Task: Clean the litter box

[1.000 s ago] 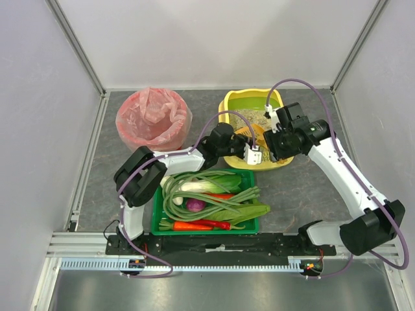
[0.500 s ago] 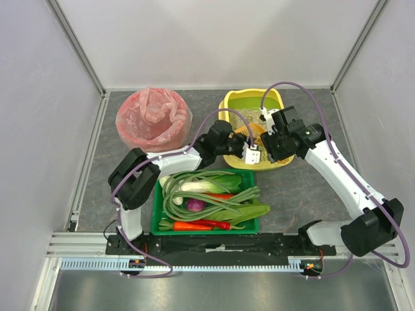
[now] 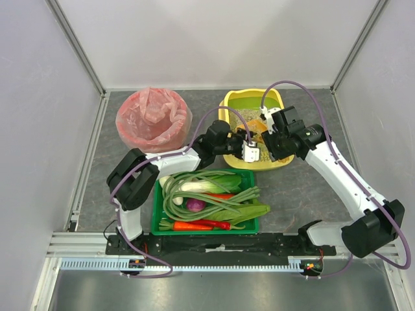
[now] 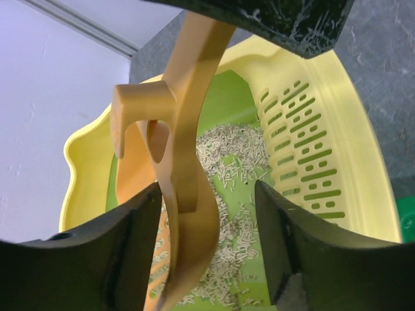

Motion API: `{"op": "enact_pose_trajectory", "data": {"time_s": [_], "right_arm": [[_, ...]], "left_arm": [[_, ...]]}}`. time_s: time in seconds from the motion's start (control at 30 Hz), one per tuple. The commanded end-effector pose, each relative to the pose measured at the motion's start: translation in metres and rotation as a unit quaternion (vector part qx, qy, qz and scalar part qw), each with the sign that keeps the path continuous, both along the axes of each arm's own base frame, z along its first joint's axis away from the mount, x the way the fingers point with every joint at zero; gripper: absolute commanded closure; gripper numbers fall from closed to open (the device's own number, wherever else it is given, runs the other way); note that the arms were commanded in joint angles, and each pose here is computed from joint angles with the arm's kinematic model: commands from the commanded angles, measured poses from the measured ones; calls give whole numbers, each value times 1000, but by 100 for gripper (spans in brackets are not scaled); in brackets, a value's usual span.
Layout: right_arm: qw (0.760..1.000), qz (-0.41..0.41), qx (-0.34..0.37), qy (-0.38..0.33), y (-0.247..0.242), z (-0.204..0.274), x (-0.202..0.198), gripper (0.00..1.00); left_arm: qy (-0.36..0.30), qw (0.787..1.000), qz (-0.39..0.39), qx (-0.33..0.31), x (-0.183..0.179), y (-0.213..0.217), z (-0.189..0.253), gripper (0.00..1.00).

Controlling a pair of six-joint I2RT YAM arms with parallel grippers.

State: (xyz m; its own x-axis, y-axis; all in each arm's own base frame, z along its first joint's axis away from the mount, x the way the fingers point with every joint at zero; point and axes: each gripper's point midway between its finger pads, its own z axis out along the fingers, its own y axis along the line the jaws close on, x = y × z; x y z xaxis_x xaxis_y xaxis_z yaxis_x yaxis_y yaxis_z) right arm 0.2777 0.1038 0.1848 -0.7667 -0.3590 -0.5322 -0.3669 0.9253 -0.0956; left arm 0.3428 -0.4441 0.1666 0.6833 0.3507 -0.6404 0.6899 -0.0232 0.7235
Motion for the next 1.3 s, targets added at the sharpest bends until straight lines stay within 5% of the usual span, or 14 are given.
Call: {"op": "enact_pose_trajectory", "data": {"time_s": [0.0, 0.03, 0.13, 0.5, 0.67, 0.8, 1.0, 1.17, 1.27], "right_arm": [[998, -32, -1, -50, -7, 22, 14, 100], [998, -37, -4, -54, -8, 23, 15, 100], [997, -48, -18, -59, -14, 24, 18, 100], [995, -70, -35, -58, -27, 23, 34, 100], [997, -58, -32, -34, -20, 14, 38, 100], [997, -53, -51, -3, -20, 6, 43, 100], [992, -60, -100, 39, -26, -6, 55, 100], [990, -71, -104, 57, -27, -10, 61, 100], [988, -76, -107, 86, -24, -17, 61, 100]], "left_arm": [[0, 996, -8, -83, -9, -3, 61, 24], [2, 996, -7, -89, -10, -2, 66, 13], [8, 995, -4, -104, -13, 1, 79, 6], [34, 984, 21, -176, -42, 36, 155, 4], [107, 962, 156, -198, -30, 81, 174, 2], [192, 914, 280, -221, -10, 135, 180, 1], [277, 852, 343, -282, 2, 202, 175, 0], [311, 783, 409, -352, 28, 261, 191, 1], [294, 766, 434, -373, 47, 277, 199, 0]]}}
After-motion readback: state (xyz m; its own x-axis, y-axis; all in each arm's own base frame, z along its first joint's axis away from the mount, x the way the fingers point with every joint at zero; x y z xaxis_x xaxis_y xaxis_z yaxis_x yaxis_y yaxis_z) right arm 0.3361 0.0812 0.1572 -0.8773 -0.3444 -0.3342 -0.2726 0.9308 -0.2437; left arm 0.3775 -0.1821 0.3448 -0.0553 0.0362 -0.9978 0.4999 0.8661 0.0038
